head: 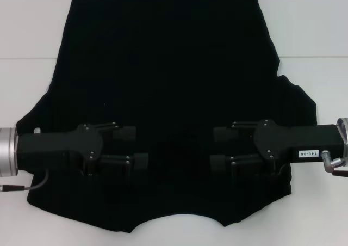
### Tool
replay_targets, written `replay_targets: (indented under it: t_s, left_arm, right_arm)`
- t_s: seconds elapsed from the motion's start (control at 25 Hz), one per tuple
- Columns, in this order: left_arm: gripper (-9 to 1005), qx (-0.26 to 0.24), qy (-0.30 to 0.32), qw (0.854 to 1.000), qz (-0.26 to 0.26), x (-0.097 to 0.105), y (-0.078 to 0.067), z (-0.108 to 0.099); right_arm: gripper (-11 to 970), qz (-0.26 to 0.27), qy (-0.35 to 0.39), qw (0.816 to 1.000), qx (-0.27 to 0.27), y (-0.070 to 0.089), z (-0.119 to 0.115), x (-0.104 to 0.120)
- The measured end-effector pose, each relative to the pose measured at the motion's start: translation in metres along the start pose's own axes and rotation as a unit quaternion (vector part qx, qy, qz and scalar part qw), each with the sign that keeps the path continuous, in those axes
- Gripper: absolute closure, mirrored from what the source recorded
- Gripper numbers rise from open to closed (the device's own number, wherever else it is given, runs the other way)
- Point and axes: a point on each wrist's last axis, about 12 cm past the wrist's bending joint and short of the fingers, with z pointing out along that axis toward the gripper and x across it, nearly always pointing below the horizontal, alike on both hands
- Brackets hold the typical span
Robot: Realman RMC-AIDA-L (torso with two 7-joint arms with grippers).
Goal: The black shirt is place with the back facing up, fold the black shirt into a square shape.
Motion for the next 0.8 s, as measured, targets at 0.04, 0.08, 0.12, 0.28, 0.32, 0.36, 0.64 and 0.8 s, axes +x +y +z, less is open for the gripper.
replay_targets:
  t_s: [0.04, 0.08, 0.12, 0.28, 0.32, 0.36, 0.64, 0.8]
  left_arm:
    - [88, 0.0, 0.0, 1.0, 0.0, 0.0, 0.0, 0.0]
    - [89, -0.001, 0.0, 1.0, -0.001, 0.001, 0.0, 0.0]
    - [89, -0.001, 0.0, 1.0, -0.001, 0.001, 0.0, 0.0]
    - [88, -0.001, 0.0, 1.0, -0.001, 0.001, 0.0, -0.001]
    - [88, -0.001, 0.0, 1.0, -0.001, 0.001, 0.0, -0.001]
    - [88, -0.001, 0.0, 1.0, -0.001, 0.001, 0.0, -0.001]
    - [89, -0.01, -0.002, 1.0, -0.003, 0.001, 0.001, -0.002]
    - [89, -0.058, -0.007, 0.998, -0.014, 0.005, 0.007, -0.015]
  right_arm:
    - [124, 0.0, 0.0, 1.0, 0.001, 0.0, 0.0, 0.0]
    - [124, 0.001, 0.0, 1.0, 0.002, 0.0, 0.0, 0.0]
    - [124, 0.001, 0.0, 1.0, 0.003, 0.0, 0.0, 0.001]
    - [124, 0.002, 0.0, 1.0, 0.002, 0.0, 0.001, 0.001]
    - [123, 0.001, 0.0, 1.0, 0.001, 0.0, 0.002, 0.001]
    - [123, 0.001, 0.001, 1.0, 0.0, 0.0, 0.002, 0.001]
    - [123, 0.001, 0.001, 1.0, 0.001, 0.0, 0.002, 0.001]
    - [123, 0.002, -0.01, 1.0, 0.002, 0.0, 0.003, -0.001]
